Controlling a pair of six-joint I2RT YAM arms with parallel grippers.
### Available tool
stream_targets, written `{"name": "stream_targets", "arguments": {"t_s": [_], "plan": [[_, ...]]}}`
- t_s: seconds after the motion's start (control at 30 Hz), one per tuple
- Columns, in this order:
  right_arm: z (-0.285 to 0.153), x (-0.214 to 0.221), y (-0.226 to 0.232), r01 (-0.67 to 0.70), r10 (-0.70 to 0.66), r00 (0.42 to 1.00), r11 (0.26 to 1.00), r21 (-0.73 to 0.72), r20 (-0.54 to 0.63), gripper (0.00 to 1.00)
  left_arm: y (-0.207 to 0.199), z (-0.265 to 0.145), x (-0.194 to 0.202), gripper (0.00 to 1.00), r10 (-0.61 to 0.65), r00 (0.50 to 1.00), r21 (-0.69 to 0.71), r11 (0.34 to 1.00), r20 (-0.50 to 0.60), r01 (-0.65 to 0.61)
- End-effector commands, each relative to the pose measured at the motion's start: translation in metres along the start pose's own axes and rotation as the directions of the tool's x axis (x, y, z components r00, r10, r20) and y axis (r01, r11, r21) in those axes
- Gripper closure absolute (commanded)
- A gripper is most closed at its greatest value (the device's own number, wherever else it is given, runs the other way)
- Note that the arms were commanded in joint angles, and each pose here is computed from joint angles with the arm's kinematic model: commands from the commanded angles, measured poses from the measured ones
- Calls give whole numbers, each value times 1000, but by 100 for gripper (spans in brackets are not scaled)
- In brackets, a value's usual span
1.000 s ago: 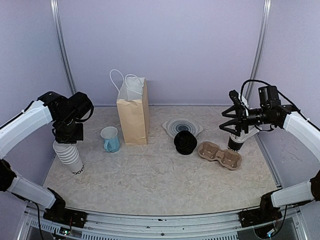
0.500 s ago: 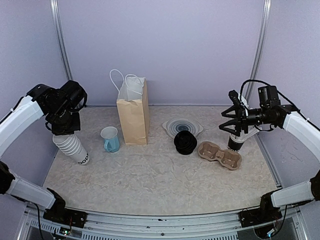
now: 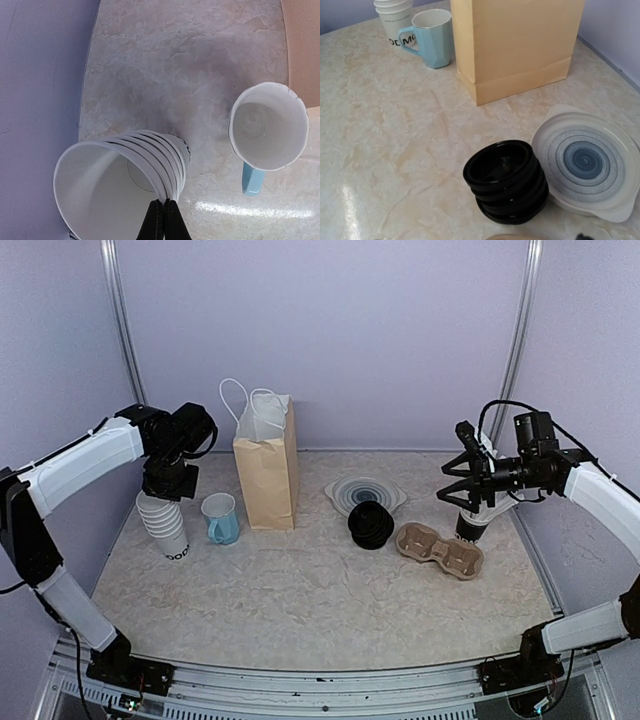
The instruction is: Pack the takeout coffee
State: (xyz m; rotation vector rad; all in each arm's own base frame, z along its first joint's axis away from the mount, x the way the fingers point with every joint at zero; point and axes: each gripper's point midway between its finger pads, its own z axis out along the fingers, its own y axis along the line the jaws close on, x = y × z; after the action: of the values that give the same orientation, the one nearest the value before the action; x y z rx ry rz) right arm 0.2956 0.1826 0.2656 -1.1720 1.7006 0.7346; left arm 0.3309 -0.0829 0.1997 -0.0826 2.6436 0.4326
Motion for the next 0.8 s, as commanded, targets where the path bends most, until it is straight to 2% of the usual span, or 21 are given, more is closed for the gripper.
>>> {"name": "stream_targets", "arguments": {"t_s": [0.0, 0.1, 0.2, 0.3, 0.4, 0.5, 0.57, 0.6, 0.67, 0.77], "plan": [[-3, -10, 4, 32, -33, 999, 999, 8, 15, 19, -3, -11, -7, 100, 52, 999, -37, 998, 14, -51], [-2, -8, 3, 29, -29, 1000, 1000, 9, 11, 19, -6, -44, -28, 100, 40, 994, -33, 999, 97, -37], [-2, -8, 3, 26, -26, 1000, 1000, 8, 8, 18, -9, -55, -36, 100, 54, 991, -27, 998, 121, -51], [-2, -9, 2, 27, -28, 1000, 1000, 6, 10, 18, 2, -38, -31, 100, 56, 996, -58, 997, 68, -52], [-1, -9, 2, 24, -24, 1000, 1000, 2, 9, 18, -12, -20, -16, 100, 130, 991, -58, 990, -1, -130], [-1, -9, 2, 24, -24, 1000, 1000, 3, 9, 18, 3, -22, -23, 100, 119, 992, -157, 981, 48, -111], [-2, -8, 3, 24, -24, 1000, 1000, 5, 8, 18, -10, -25, -24, 100, 108, 994, -61, 992, 25, -107], [-2, -8, 3, 25, -25, 1000, 1000, 7, 9, 19, -17, -34, -28, 100, 99, 994, -39, 994, 50, -97], [-1, -6, 3, 21, -21, 1000, 1000, 6, 6, 19, -26, -49, -36, 100, 120, 987, -42, 992, 107, -116], [0, -6, 1, 18, -18, 1000, 1000, 5, 4, 19, -32, -52, -41, 100, 111, 987, -19, 994, 114, -110]]}}
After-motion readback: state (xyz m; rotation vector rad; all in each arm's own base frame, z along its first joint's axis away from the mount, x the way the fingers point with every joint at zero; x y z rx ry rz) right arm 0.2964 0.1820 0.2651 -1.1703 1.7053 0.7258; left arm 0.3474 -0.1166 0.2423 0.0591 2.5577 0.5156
